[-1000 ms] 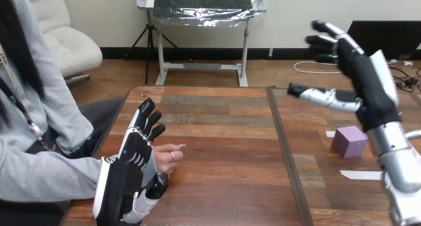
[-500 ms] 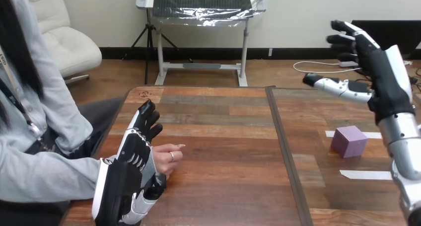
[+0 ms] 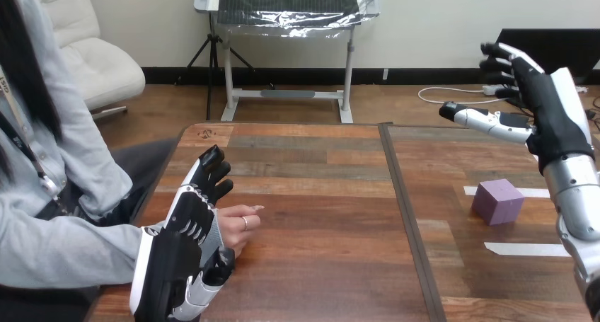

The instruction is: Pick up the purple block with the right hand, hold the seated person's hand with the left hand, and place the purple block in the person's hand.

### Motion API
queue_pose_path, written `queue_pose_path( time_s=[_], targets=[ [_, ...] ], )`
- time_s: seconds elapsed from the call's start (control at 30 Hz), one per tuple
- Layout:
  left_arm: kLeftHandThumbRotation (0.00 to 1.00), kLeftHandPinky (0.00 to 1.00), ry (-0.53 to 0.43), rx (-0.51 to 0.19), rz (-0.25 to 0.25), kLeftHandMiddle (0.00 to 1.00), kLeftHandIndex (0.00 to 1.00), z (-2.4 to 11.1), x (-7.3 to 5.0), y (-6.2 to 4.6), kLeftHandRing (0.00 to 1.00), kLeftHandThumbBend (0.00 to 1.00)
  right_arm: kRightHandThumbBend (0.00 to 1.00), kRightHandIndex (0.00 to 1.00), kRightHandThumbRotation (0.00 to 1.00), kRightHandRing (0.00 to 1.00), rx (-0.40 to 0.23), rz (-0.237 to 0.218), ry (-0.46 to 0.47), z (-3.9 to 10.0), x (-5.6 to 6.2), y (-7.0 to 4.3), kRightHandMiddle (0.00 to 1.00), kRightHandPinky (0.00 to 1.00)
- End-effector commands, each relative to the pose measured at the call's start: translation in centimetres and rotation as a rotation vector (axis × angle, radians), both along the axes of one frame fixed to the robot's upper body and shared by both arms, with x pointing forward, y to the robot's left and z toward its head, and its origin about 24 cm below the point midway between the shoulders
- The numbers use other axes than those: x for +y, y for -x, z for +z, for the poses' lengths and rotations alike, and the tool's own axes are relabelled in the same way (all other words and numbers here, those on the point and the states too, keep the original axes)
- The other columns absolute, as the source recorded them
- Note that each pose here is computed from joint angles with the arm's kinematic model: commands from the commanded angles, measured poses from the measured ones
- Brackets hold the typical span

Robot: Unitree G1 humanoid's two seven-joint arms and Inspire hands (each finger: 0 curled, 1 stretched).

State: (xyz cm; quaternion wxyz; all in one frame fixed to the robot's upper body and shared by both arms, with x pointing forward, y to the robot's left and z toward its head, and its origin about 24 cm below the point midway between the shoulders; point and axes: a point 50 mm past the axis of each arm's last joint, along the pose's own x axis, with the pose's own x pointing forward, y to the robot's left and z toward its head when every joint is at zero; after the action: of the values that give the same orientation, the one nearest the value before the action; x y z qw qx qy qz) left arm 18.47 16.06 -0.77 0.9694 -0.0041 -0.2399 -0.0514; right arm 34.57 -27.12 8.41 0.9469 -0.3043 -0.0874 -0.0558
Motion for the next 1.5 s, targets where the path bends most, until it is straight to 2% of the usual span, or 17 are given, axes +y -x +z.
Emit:
queue_pose_path(
  time_s=[0.0,0.1,0.13,0.3,0.5,0.7,0.73,0.9,1.0,1.03,1.1,1.2,1.3,1.33,1.47],
  targets=[
    [0.79,0.87,-0.002,-0.093,-0.022,0.93,0.9,1.7,-0.1,-1.3,0.92,1.0,0.99,0.86,0.43,0.73,-0.056,-0.028,0.059,3.5,-0.1,-1.9,0.83,0.67],
    [0.79,0.88,-0.002,-0.092,-0.023,0.93,0.9,1.6,-0.1,-1.2,0.92,1.0,1.0,0.86,0.45,0.66,-0.028,-0.048,0.077,3.3,-0.2,-2.1,0.83,0.58],
    [0.79,0.88,-0.001,-0.091,-0.022,0.93,0.9,1.6,-0.1,-1.2,0.92,1.0,1.0,0.86,0.45,0.58,-0.019,-0.054,0.082,3.3,-0.2,-2.1,0.82,0.49],
    [0.79,0.88,0.004,-0.091,-0.016,0.93,0.9,1.6,-0.2,-1.2,0.92,1.0,1.0,0.85,0.46,0.45,0.021,-0.084,0.113,3.0,-0.3,-2.3,0.81,0.35],
    [0.79,0.89,0.007,-0.086,-0.024,0.94,0.91,1.6,-0.2,-1.1,0.92,1.0,1.0,0.86,0.46,0.44,0.066,-0.104,0.128,2.7,-0.4,-2.5,0.81,0.33],
    [0.79,0.89,0.009,-0.089,-0.025,0.94,0.91,1.5,-0.2,-1.0,0.93,1.0,1.0,0.86,0.46,0.38,0.122,-0.135,0.166,2.3,-0.6,-2.6,0.79,0.28],
    [0.79,0.89,0.009,-0.09,-0.026,0.94,0.91,1.6,-0.2,-1.0,0.93,1.0,1.0,0.86,0.46,0.42,0.13,-0.138,0.166,2.2,-0.6,-2.6,0.78,0.31],
    [0.78,0.89,0.011,-0.091,-0.028,0.94,0.92,1.5,-0.1,-1.0,0.93,1.0,1.0,0.87,0.46,0.48,0.178,-0.157,0.19,1.8,-0.8,-2.7,0.76,0.34],
    [0.78,0.89,0.017,-0.087,-0.029,0.95,0.92,1.4,-0.1,-1.0,0.93,1.0,1.0,0.87,0.47,0.55,0.207,-0.169,0.204,1.6,-0.8,-2.7,0.74,0.39],
    [0.77,0.9,0.019,-0.085,-0.029,0.95,0.92,1.4,-0.1,-1.0,0.93,1.0,1.0,0.87,0.47,0.54,0.216,-0.173,0.204,1.5,-0.9,-2.7,0.69,0.39],
    [0.77,0.9,0.022,-0.084,-0.028,0.95,0.92,1.3,0.0,-0.9,0.93,1.0,1.0,0.87,0.47,0.53,0.233,-0.182,0.206,1.3,-0.9,-2.7,0.65,0.39],
    [0.76,0.9,0.024,-0.086,-0.027,0.95,0.92,1.3,0.0,-0.9,0.93,1.0,1.0,0.87,0.47,0.4,0.256,-0.193,0.214,1.1,-1.0,-2.7,0.47,0.33],
    [0.76,0.9,0.027,-0.089,-0.023,0.94,0.92,1.4,0.0,-0.9,0.93,1.0,1.0,0.87,0.48,0.37,0.278,-0.202,0.221,0.9,-1.1,-2.6,0.42,0.3],
    [0.77,0.89,0.028,-0.089,-0.022,0.94,0.92,1.4,0.0,-0.9,0.93,1.0,1.0,0.86,0.49,0.32,0.282,-0.205,0.221,0.9,-1.1,-2.6,0.35,0.27],
    [0.77,0.89,0.029,-0.087,-0.023,0.94,0.92,1.4,0.1,-0.8,0.93,1.0,1.0,0.86,0.49,0.23,0.307,-0.21,0.205,0.6,-1.2,-2.5,0.27,0.2]
  ],
)
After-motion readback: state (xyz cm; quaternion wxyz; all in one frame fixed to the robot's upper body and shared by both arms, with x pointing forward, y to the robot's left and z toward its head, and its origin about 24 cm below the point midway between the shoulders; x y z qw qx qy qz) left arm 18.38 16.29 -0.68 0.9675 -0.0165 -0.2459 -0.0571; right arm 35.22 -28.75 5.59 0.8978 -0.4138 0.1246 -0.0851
